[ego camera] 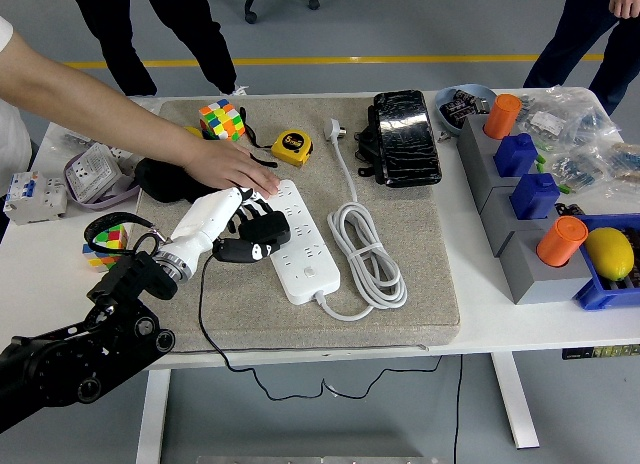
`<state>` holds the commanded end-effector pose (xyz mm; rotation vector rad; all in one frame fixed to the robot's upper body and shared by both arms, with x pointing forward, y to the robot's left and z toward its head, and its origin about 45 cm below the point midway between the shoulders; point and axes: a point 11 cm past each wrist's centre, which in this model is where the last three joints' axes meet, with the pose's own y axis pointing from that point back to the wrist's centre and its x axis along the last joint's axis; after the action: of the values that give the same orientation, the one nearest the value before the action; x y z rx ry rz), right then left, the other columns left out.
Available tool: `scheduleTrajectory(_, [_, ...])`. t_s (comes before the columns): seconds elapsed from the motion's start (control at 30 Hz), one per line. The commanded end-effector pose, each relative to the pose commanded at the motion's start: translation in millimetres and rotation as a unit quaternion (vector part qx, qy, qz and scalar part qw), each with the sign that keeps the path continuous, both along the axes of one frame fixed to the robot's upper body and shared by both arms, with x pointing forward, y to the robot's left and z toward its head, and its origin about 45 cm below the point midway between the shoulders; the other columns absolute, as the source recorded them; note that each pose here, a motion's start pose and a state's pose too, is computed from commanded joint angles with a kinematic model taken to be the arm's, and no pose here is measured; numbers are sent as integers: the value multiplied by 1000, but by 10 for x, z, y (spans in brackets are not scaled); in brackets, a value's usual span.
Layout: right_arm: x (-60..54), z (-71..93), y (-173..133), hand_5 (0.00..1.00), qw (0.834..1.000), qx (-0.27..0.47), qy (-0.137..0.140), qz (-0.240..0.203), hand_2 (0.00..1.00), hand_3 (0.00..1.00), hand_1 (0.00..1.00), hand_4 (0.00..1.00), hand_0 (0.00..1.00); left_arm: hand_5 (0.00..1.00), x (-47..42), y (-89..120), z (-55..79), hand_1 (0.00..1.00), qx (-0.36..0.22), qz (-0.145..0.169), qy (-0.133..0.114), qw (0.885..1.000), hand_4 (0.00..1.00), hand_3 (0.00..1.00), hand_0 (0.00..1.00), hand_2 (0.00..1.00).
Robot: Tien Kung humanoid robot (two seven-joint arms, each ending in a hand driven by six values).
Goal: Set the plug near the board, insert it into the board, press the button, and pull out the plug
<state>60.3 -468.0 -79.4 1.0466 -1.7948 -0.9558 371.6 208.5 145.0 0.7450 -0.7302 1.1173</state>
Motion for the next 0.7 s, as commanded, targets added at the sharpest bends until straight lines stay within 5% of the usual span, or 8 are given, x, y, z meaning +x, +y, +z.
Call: scheduleTrajectory(0.7, [10, 5, -8, 473, 1000, -1, 0, 2, 633, 540, 650, 921, 571, 2, -4, 58, 66, 413, -34, 9, -7, 999, 745, 533, 268, 444])
